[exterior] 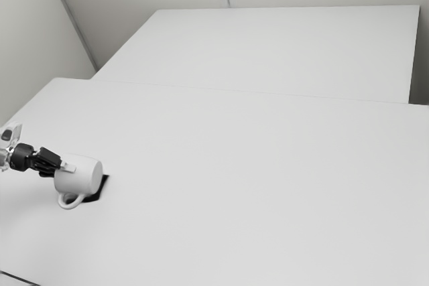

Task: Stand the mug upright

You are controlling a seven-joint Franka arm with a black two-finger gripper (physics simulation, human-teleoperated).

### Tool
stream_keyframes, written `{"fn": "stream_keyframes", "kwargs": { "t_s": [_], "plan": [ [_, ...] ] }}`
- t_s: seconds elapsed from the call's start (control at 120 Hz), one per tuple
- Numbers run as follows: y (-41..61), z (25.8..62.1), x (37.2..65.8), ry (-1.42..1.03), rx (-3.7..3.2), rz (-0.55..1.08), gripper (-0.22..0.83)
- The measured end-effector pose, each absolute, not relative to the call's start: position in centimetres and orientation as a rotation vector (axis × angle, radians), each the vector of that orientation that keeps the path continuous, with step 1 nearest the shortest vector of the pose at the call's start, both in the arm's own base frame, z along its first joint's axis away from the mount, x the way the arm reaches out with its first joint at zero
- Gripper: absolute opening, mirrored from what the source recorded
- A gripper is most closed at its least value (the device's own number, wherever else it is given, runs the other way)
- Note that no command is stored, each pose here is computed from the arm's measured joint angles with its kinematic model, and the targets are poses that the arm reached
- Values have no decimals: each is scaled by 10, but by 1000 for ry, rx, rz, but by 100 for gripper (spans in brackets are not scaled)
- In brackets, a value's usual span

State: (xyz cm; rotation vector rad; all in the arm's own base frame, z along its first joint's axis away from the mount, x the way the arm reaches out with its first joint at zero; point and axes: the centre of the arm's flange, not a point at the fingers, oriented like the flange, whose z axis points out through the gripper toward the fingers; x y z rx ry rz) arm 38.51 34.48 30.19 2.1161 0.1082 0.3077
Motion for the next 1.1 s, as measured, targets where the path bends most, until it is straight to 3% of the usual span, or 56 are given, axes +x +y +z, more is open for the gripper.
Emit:
{"fn": "stream_keyframes", "kwargs": {
  "t_s": [0.275,0.425,0.8,1.1],
  "plan": [
    [339,341,397,16,2169,390,-11],
    [303,369,436,-142,2230,381,-11],
    [141,410,531,-710,2585,93,-11],
    [28,418,551,-989,2858,-75,-11]
  ]
}}
